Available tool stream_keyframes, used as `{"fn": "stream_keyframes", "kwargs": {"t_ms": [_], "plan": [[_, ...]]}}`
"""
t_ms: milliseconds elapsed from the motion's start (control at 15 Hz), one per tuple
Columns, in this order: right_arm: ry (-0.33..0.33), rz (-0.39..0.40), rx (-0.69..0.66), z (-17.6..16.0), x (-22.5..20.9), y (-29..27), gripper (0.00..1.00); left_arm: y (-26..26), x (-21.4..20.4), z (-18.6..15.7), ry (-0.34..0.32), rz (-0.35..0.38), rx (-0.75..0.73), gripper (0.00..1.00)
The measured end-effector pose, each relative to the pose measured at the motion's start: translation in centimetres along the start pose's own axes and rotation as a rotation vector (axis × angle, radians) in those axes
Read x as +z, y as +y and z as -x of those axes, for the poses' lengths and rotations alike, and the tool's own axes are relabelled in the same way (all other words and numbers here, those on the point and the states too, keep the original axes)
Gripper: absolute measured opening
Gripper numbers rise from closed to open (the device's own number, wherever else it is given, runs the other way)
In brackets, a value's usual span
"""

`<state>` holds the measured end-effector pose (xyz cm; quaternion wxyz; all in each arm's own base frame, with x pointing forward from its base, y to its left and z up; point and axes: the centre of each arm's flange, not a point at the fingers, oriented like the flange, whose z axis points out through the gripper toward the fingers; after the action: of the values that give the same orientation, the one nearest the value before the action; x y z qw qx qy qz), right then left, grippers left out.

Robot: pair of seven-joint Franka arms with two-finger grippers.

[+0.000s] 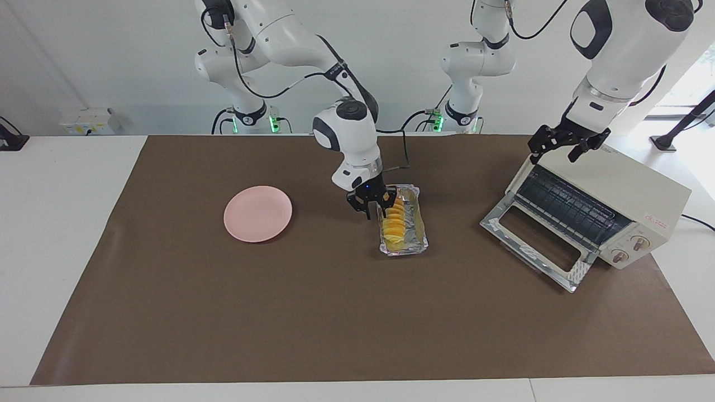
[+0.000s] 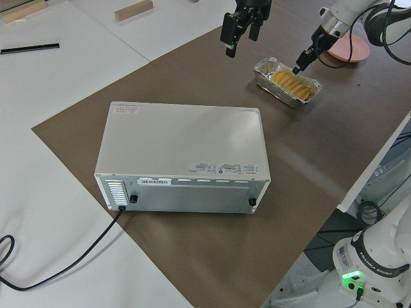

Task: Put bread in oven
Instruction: 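Set the tray down with the right gripper while the left gripper grasps it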

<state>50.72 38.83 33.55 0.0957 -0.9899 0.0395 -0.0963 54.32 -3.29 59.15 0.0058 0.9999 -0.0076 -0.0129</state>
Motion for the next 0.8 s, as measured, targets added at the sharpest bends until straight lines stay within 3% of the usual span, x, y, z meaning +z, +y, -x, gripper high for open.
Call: {"fn": "stream_keyframes", "kwargs": {"t_ms": [267, 533, 800], "plan": [[-0.033, 0.074, 0.118, -5.6, -5.2, 5.5, 1.0, 3.8, 1.3, 0.1, -0.009, -0.003, 0.04, 1.0], [-0.095, 0.125, 0.026, -7.2, -10.1, 7.9, 1.0, 11.4, 3.7, 0.4, -0.011, -0.009, -0.003, 1.0], [-0.174, 0.128, -0.096, -9.1, -14.4, 14.0, 1.0, 22.5, 9.8, 1.2, -0.027, -0.03, -0.103, 1.0]]}}
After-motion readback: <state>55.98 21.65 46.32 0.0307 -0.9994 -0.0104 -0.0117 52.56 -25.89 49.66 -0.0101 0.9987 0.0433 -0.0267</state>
